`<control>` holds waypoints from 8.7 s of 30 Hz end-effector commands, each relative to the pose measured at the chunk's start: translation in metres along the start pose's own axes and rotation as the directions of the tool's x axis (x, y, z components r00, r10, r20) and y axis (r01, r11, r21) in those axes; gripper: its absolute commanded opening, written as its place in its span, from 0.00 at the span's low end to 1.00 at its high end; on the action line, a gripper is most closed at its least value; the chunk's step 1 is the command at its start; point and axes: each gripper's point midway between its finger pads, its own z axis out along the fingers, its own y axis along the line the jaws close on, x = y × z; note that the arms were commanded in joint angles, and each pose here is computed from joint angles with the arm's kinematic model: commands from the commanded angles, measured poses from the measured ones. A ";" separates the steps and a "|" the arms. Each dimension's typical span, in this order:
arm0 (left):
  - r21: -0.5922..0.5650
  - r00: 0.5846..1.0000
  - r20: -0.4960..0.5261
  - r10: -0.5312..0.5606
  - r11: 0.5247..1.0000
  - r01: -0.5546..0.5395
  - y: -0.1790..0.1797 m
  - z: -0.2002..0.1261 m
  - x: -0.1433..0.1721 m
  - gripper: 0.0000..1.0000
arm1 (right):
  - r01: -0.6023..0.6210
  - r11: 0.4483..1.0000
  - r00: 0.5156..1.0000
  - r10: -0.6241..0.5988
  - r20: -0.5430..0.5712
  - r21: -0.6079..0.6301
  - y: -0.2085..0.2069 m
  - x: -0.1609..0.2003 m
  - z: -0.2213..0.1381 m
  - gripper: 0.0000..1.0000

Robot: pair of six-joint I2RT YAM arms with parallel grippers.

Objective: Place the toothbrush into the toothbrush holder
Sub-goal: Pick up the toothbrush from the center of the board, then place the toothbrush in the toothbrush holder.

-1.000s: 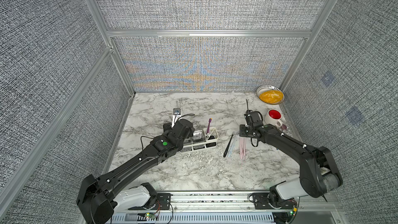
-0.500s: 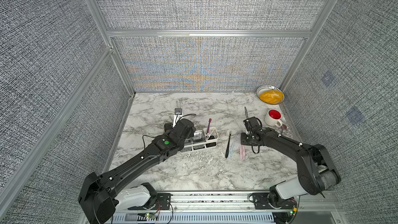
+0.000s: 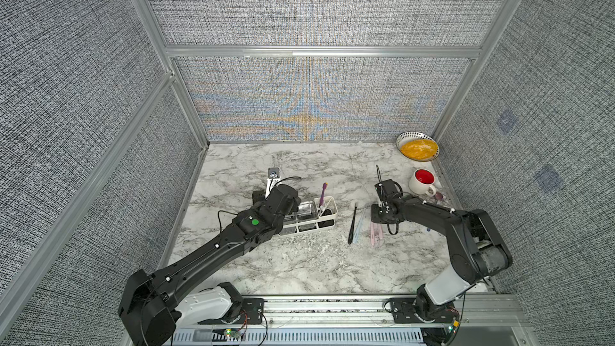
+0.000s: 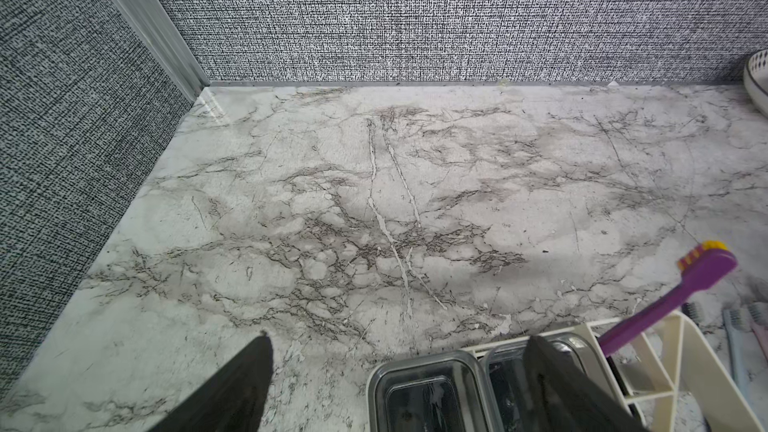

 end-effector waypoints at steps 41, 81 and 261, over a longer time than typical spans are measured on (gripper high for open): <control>0.263 0.997 -0.033 -0.070 0.962 0.076 -0.055 -0.010 -0.039 0.96 | 0.399 0.853 0.577 0.050 0.815 -0.335 0.165 -0.117 -0.244 0.00; 0.243 0.988 -0.086 -0.131 0.959 0.148 -0.040 0.006 -0.035 0.96 | 0.559 0.725 0.339 0.242 0.909 -0.401 0.226 -0.091 -0.216 0.02; 0.364 0.963 0.057 0.263 0.893 -0.266 -0.144 0.075 0.020 0.29 | 0.442 0.853 0.371 0.107 0.923 -0.276 0.131 -0.026 -0.209 0.54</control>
